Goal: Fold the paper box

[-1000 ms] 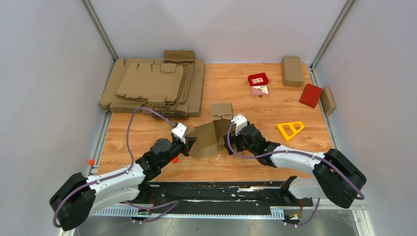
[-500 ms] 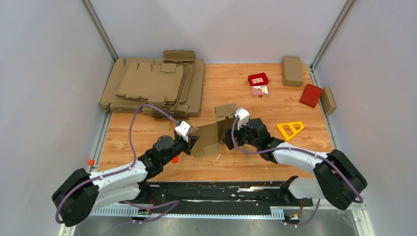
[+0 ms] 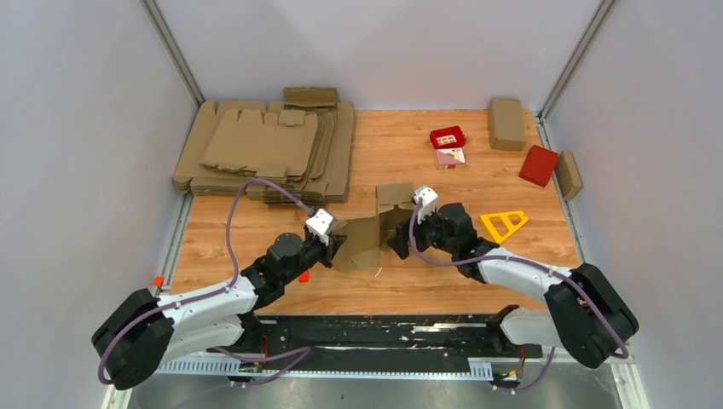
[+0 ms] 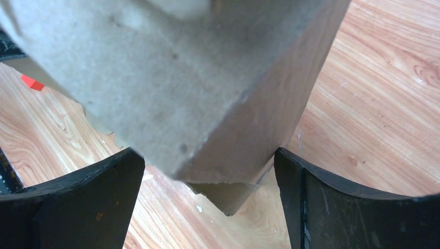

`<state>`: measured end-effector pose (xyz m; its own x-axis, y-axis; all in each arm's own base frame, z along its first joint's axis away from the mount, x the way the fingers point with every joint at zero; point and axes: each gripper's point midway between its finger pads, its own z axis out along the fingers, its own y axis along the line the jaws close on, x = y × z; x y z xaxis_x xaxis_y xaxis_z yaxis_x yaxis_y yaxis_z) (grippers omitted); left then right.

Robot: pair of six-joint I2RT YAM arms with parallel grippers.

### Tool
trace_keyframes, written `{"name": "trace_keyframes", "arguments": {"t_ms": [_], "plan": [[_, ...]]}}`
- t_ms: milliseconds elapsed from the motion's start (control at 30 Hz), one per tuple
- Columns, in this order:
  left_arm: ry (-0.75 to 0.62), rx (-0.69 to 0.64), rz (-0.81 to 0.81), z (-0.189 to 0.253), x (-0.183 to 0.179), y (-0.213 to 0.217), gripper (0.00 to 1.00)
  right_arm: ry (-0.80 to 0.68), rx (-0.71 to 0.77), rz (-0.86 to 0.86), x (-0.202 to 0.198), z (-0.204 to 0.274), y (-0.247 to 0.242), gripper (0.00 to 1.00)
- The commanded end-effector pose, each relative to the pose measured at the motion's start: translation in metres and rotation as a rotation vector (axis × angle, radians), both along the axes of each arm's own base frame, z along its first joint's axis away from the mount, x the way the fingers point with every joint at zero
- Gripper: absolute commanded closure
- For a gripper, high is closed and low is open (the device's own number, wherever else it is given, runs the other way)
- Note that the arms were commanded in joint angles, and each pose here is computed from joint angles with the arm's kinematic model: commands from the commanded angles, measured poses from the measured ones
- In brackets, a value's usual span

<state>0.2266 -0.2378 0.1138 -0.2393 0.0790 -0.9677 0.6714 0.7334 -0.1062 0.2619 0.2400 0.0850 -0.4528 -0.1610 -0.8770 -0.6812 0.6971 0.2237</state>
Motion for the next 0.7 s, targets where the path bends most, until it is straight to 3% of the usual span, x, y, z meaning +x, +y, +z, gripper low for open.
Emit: {"name": "trace_keyframes", "arguments": {"t_ms": [0, 667], "plan": [[0.020, 0.054, -0.024, -0.007, -0.003, -0.001, 0.96, -0.017, 0.027, 0.052, -0.010, 0.007, 0.004, 0.03], [0.043, 0.060, -0.015, -0.007, -0.002, -0.001, 0.95, -0.033, -0.040, 0.095, -0.017, -0.003, -0.001, 0.00]]}}
